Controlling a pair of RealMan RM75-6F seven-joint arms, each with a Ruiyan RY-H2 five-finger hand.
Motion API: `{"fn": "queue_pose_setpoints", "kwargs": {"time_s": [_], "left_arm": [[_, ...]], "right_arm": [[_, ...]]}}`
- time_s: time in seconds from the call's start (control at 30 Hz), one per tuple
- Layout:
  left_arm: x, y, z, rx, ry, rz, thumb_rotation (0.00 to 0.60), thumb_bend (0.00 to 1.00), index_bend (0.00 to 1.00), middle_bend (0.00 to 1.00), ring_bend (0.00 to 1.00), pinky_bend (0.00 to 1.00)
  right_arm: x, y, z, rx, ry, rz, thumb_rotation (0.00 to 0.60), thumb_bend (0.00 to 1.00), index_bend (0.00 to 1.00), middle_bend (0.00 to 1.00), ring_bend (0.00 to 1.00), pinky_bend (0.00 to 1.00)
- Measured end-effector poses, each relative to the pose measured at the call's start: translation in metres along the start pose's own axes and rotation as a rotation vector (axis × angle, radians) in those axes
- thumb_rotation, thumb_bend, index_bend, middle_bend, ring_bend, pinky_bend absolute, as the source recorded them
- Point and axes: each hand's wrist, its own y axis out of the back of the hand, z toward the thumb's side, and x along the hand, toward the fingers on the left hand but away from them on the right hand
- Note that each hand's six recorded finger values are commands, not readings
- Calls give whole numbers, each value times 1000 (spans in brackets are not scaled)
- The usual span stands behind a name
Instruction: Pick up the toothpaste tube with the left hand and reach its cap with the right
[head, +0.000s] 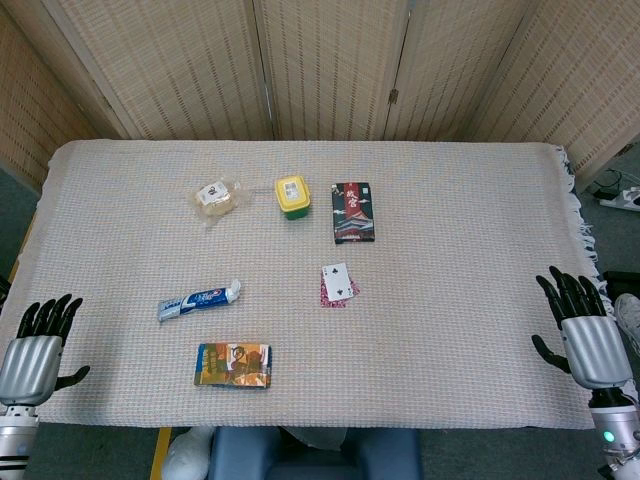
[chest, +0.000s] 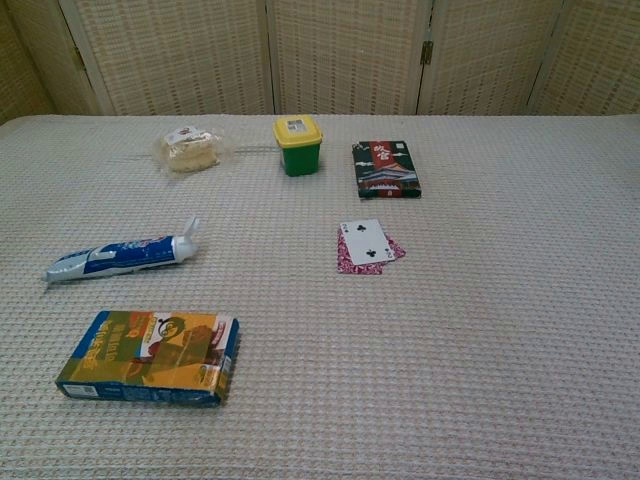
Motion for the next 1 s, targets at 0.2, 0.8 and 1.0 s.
{"fn": "queue_pose_setpoints", "kwargs": {"time_s": [0.2,0.8,1.0], "left_arm": [[2,1,2,-3,-7,24,600,196,32,94,92,0],[27,13,24,-28,-78,93,600,209,106,150,144,40],[55,12,48,-61,-159,70,600,242,181,198,184,76]], "right_arm": [[1,2,-1,-5,-3,-5,600,345,0,30,53,0],[2,20,-9,-10,-29,-72,600,346,0,35,65,0],[-2,27,-12,-3,-37,-83,600,345,0,34,65,0]]}}
